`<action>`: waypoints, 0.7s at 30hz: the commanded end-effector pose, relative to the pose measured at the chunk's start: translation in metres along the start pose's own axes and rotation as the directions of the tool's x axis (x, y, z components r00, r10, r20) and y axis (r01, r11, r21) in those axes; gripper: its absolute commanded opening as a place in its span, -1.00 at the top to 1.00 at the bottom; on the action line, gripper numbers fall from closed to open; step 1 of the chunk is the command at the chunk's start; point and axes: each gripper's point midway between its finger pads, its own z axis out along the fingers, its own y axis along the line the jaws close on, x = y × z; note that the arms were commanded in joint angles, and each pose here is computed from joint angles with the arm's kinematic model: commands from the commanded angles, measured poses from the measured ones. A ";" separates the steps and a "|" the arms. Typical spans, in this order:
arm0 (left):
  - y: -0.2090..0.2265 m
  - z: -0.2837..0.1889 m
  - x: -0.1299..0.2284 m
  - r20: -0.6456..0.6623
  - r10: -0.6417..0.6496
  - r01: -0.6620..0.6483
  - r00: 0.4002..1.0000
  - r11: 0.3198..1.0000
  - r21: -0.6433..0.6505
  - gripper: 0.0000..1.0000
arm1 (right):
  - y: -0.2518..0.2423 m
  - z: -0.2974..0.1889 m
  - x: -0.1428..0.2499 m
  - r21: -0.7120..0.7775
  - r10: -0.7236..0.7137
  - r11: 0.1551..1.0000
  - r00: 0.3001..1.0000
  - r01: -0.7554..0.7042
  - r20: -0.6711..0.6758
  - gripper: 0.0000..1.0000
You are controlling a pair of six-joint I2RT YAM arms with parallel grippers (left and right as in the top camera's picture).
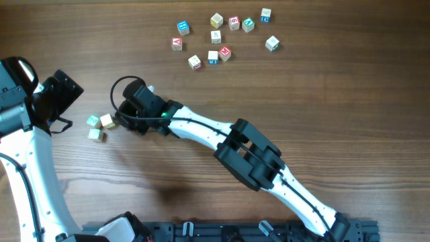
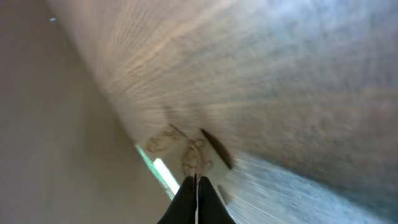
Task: Form a circle
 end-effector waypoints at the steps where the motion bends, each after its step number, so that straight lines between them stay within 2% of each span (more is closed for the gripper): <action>1: 0.002 -0.006 -0.004 0.028 0.005 -0.005 1.000 1.000 -0.012 -0.90 | 0.006 -0.003 -0.025 -0.052 -0.083 0.995 0.997 0.083 0.008 0.91; 6: -0.005 -0.006 -0.005 0.028 0.008 -0.008 1.000 1.000 0.028 -0.98 | 0.006 -0.032 -0.075 -0.013 -0.093 0.995 0.993 0.094 0.079 0.90; 7: -0.005 -0.006 -0.005 0.028 0.014 -0.015 1.000 1.000 0.028 -0.99 | 0.007 -0.038 -0.083 -0.008 -0.117 0.993 0.989 0.118 0.091 0.80; 9: -0.005 -0.004 0.006 -0.018 0.064 -0.063 0.998 0.997 0.035 -0.99 | 0.014 -0.056 -0.107 -0.007 -0.192 0.981 0.974 0.194 0.118 0.34; 10: -0.008 -0.003 0.017 -0.064 0.102 -0.098 0.993 0.994 0.058 -0.99 | 0.015 -0.064 -0.116 -0.002 -0.219 0.975 0.967 0.221 0.127 0.04; 11: -0.011 -0.003 0.029 -0.108 0.135 -0.126 0.985 0.989 0.081 -0.99 | 0.015 -0.073 -0.124 0.016 -0.244 0.970 0.960 0.244 0.134 -0.10; 12: -0.011 -0.004 0.044 -0.163 0.170 -0.157 0.972 0.984 0.088 -0.93 | 0.012 -0.084 -0.134 0.047 -0.284 0.959 0.948 0.280 0.141 -0.36; 15: -0.015 -0.004 0.070 -0.239 0.263 -0.242 0.935 0.964 0.114 -0.89 | 0.001 -0.099 -0.143 0.117 -0.337 0.939 0.932 0.323 0.132 -0.93; 17: -0.036 -0.008 0.093 -0.268 0.402 -0.344 0.876 0.908 0.238 -1.00 | -0.018 -0.111 -0.152 0.217 -0.376 0.913 0.918 0.345 0.125 -0.99; 19: -0.066 -0.019 0.103 -0.199 0.533 -0.437 0.822 0.816 0.378 -1.00 | -0.041 -0.124 -0.161 0.320 -0.397 0.882 0.911 0.345 0.113 -1.00; 21: -0.077 -0.023 0.102 -0.143 0.580 -0.490 0.802 0.775 0.400 -1.00 | -0.056 -0.133 -0.163 0.380 -0.422 0.850 0.903 0.365 0.077 -0.99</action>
